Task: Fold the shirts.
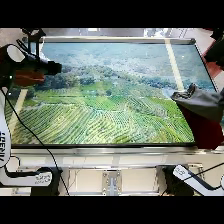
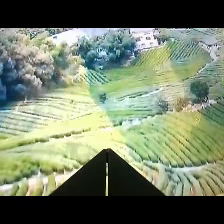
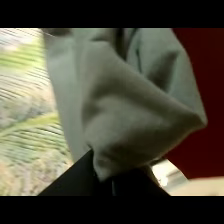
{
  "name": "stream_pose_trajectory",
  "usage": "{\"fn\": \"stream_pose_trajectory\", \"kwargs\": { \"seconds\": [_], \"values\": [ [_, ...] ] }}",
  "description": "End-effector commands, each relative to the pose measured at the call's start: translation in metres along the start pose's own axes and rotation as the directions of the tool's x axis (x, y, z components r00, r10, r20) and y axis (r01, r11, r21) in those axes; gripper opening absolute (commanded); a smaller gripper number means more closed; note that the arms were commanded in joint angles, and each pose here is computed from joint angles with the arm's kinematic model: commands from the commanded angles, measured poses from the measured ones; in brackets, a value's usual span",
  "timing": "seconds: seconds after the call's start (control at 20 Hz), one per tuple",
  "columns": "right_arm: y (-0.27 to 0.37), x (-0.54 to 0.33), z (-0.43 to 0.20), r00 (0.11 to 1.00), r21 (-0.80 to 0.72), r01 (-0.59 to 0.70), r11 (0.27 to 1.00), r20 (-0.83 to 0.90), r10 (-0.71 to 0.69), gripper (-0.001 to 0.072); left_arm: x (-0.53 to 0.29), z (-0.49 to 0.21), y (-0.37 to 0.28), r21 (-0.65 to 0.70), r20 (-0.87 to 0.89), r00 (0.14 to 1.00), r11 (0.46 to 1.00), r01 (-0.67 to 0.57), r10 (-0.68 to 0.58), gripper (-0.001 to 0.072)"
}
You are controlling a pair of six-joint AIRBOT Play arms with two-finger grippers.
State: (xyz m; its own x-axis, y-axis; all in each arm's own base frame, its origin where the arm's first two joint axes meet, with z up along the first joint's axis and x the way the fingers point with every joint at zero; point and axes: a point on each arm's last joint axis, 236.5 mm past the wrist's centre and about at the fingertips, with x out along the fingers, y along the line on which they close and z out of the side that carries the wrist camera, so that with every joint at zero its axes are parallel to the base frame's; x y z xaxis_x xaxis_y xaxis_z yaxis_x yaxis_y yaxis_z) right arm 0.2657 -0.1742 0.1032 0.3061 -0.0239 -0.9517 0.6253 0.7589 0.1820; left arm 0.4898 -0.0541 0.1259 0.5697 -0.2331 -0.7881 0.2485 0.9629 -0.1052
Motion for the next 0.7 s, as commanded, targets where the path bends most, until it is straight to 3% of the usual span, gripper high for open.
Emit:
{"fn": "stream_pose_trajectory", "kwargs": {
  "seconds": [0.0, 0.05, 0.1, 0.15, 0.3, 0.4, 0.5, 0.55, 0.65],
  "values": [
    [-0.071, 0.067, -0.083, 0.986, 0.141, 0.129, 0.982, -0.120, -0.113, 0.0018, 0.001, -0.004, -0.001, -0.004, -0.019, 1.000, 1.000, 0.005, -0.005, 0.0014],
    [-0.080, 0.080, -0.100, 0.982, 0.171, 0.135, 0.976, -0.152, -0.109, 0.0099, 0.001, -0.005, -0.001, -0.004, -0.019, 1.000, 1.000, 0.005, -0.005, 0.0014],
    [-0.084, 0.085, -0.110, 0.979, 0.179, 0.137, 0.974, -0.173, -0.106, 0.0305, 0.001, -0.004, -0.001, -0.004, -0.019, 1.000, 1.000, 0.005, -0.005, 0.0014],
    [-0.088, 0.081, -0.112, 0.978, 0.183, 0.140, 0.973, -0.181, -0.106, 0.0437, 0.001, -0.004, -0.001, -0.004, -0.019, 1.000, 1.000, 0.005, -0.005, 0.0014],
    [-0.090, 0.034, -0.081, 0.987, 0.179, 0.156, 0.971, -0.066, -0.147, 0.0442, 0.001, -0.004, -0.001, -0.004, -0.019, 1.000, 1.000, 0.005, -0.005, 0.0014],
    [-0.075, -0.026, -0.031, 0.977, 0.159, 0.119, 0.980, 0.158, -0.145, 0.0442, 0.001, -0.004, -0.001, -0.004, -0.018, 1.000, 1.000, 0.005, -0.005, 0.0014],
    [-0.020, -0.096, 0.018, 0.905, 0.067, -0.047, 0.997, 0.425, 0.014, 0.0440, 0.001, -0.004, -0.001, -0.003, -0.018, 1.000, 1.000, 0.005, -0.005, 0.0014],
    [0.028, -0.132, 0.037, 0.821, -0.054, -0.185, 0.981, 0.540, 0.185, 0.0404, 0.001, -0.004, -0.001, -0.003, -0.018, 1.000, 1.000, 0.005, -0.005, 0.0014],
    [0.123, -0.177, 0.033, 0.654, -0.371, -0.375, 0.849, 0.543, 0.527, 0.0366, 0.001, -0.004, -0.001, -0.003, -0.019, 1.000, 1.000, 0.005, -0.005, 0.0014]
  ]
}}
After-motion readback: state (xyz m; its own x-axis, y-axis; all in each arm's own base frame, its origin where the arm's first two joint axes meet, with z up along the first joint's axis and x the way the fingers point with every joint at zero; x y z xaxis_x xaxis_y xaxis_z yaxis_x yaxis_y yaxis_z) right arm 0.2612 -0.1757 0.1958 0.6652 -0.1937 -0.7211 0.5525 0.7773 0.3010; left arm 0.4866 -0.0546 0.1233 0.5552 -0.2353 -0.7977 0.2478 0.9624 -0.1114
